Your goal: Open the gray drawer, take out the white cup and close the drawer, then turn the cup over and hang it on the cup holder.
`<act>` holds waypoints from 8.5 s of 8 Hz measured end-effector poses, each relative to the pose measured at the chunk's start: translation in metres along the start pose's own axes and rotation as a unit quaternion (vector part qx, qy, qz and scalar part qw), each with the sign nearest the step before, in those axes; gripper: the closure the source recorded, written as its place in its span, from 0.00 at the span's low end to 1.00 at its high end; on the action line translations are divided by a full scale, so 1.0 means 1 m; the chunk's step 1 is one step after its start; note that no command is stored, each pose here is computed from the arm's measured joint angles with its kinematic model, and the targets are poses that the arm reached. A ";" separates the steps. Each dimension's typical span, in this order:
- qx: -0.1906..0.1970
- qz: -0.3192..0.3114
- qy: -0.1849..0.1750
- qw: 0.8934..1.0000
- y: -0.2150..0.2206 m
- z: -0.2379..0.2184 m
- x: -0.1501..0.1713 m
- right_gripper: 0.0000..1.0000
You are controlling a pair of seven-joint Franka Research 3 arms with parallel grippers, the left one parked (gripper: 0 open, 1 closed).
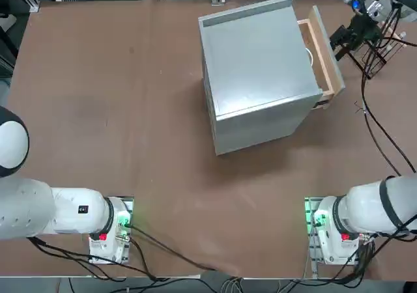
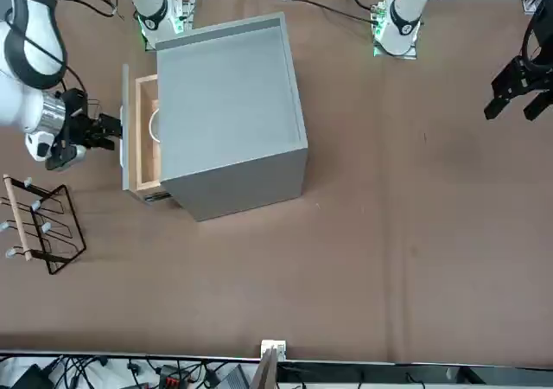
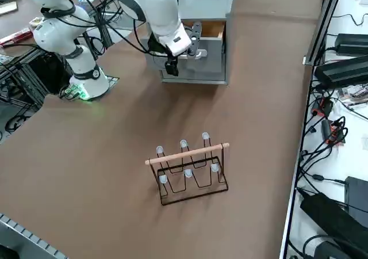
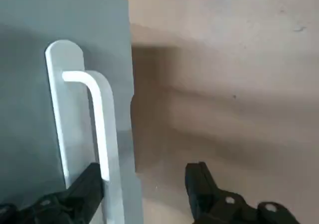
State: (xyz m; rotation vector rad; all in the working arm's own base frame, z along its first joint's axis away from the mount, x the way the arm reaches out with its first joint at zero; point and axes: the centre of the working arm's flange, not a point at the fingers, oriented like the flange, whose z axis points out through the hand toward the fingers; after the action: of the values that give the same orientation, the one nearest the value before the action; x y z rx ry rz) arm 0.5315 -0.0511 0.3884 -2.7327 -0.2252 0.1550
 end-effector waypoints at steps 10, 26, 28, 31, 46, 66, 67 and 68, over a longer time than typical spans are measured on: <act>-0.052 -0.035 -0.005 0.998 0.074 -0.044 -0.006 0.06; -0.124 -0.103 -0.073 0.984 -0.165 -0.029 0.045 0.10; -0.124 -0.090 -0.088 0.984 -0.162 0.001 0.038 0.11; -0.124 -0.057 -0.102 0.985 -0.151 0.017 0.031 0.13; -0.189 -0.058 -0.084 0.977 -0.146 -0.193 -0.005 0.95; -0.245 -0.477 -0.186 0.823 0.131 0.001 -0.083 0.95; -0.260 -0.495 -0.197 0.805 0.131 0.009 -0.085 0.95; -0.273 -0.511 -0.196 0.791 0.132 0.020 -0.085 0.95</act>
State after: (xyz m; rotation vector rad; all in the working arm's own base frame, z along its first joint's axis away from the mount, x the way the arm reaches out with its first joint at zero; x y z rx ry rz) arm 0.4630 -0.1787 0.3253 -2.5954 -2.0661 0.3775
